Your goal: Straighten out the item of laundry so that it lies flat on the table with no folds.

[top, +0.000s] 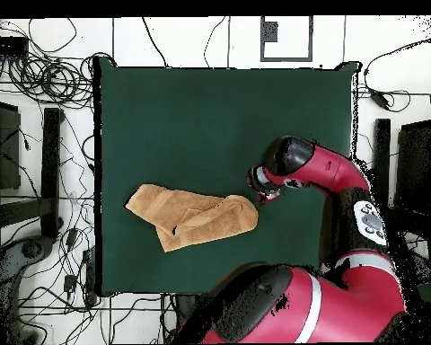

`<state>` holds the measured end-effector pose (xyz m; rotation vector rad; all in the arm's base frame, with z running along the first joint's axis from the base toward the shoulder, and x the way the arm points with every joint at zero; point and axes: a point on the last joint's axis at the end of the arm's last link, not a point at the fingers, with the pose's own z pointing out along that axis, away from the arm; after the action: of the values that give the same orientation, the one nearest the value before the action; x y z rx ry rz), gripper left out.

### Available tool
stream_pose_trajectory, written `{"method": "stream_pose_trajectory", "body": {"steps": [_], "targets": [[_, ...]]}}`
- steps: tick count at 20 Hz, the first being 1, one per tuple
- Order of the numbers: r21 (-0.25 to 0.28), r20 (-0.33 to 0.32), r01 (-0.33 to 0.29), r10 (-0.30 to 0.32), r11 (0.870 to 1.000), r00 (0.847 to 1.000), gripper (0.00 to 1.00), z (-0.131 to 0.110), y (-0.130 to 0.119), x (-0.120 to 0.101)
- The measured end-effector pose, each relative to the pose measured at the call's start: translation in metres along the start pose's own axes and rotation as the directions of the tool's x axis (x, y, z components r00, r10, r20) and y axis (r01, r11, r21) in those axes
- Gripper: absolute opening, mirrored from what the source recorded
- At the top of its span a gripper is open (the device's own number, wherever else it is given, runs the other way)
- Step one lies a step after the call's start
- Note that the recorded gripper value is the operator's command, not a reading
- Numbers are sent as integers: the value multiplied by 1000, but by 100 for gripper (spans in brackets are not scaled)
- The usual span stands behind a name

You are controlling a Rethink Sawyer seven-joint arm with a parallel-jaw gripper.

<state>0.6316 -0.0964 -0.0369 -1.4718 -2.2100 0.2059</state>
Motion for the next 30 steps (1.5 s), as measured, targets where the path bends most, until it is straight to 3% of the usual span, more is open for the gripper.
{"method": "stream_pose_trajectory", "body": {"steps": [6, 11, 20, 26, 30], "targets": [[56, 36, 19, -21, 998, 999, 100, -25, -8, -9], [62, 36, 10, -13, 998, 999, 100, -44, -13, -14], [-36, -117, -78, 73, 996, 990, 100, -68, -22, -28], [-55, -177, -109, 98, 993, 979, 100, -67, -26, -30], [-48, -223, -116, 102, 992, 970, 100, -59, -27, -19]]}}
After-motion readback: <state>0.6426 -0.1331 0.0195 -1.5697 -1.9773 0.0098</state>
